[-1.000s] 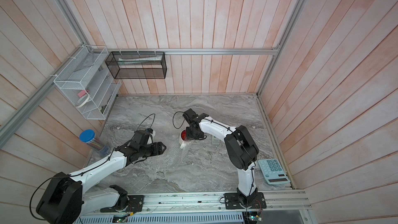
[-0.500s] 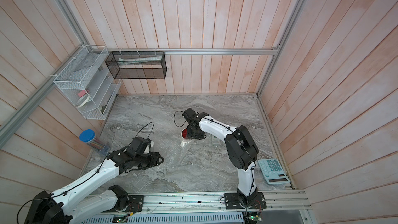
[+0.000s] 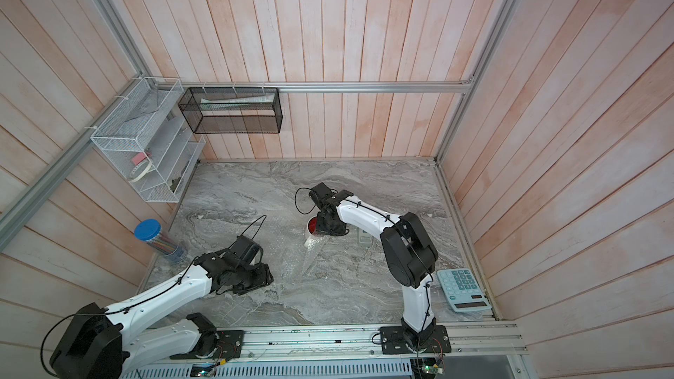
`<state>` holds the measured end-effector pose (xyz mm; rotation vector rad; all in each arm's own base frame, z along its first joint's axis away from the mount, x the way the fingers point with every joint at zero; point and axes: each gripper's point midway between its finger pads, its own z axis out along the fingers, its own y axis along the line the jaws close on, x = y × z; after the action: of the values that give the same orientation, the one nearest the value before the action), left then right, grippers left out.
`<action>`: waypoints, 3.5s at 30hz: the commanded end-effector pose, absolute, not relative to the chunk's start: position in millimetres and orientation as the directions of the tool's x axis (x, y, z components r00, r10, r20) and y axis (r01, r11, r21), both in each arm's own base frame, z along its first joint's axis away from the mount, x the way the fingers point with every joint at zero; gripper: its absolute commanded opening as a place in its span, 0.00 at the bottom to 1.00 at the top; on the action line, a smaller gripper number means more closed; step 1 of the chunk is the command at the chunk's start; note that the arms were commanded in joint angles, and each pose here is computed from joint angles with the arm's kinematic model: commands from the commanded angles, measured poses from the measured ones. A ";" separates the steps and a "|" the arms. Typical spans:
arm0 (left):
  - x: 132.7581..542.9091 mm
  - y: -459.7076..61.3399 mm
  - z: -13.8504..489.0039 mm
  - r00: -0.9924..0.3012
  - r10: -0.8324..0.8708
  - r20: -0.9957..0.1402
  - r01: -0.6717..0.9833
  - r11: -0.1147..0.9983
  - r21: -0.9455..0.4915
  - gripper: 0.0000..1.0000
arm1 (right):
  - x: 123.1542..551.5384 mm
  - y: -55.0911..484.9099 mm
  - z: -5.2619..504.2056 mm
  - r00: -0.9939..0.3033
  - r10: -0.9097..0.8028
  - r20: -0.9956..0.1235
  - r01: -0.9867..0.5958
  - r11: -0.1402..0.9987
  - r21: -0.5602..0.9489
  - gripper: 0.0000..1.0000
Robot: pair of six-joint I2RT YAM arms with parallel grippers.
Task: Wrap mugs in bubble wrap
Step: Wrap the mug in bubble wrap.
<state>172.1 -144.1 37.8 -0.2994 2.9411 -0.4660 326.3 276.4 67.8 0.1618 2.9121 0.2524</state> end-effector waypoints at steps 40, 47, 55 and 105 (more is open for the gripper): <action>288.0 -256.8 172.3 -0.895 -0.104 -0.434 0.198 0.778 -0.596 0.00 | 328.9 310.0 115.8 -0.961 0.039 -0.275 -0.064 0.931 0.358 0.38; 301.5 -288.4 188.8 -0.880 -0.077 -0.468 0.278 0.715 -0.641 0.00 | 331.6 310.8 98.9 -0.968 0.023 -0.252 -0.071 0.931 0.358 0.36; 320.4 -301.8 183.0 -0.859 -0.096 -0.502 0.298 0.705 -0.644 0.00 | 323.2 310.0 66.7 -0.983 0.011 -0.184 -0.058 0.930 0.364 0.37; 351.5 -316.9 113.8 -0.902 -0.025 -0.431 0.253 0.778 -0.575 0.00 | 310.8 301.3 90.2 -0.944 0.128 -0.305 -0.051 0.855 0.516 0.67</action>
<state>346.5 -308.2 109.1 0.1439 2.5744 -0.8803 304.5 295.2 100.2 0.0466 2.7082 0.7548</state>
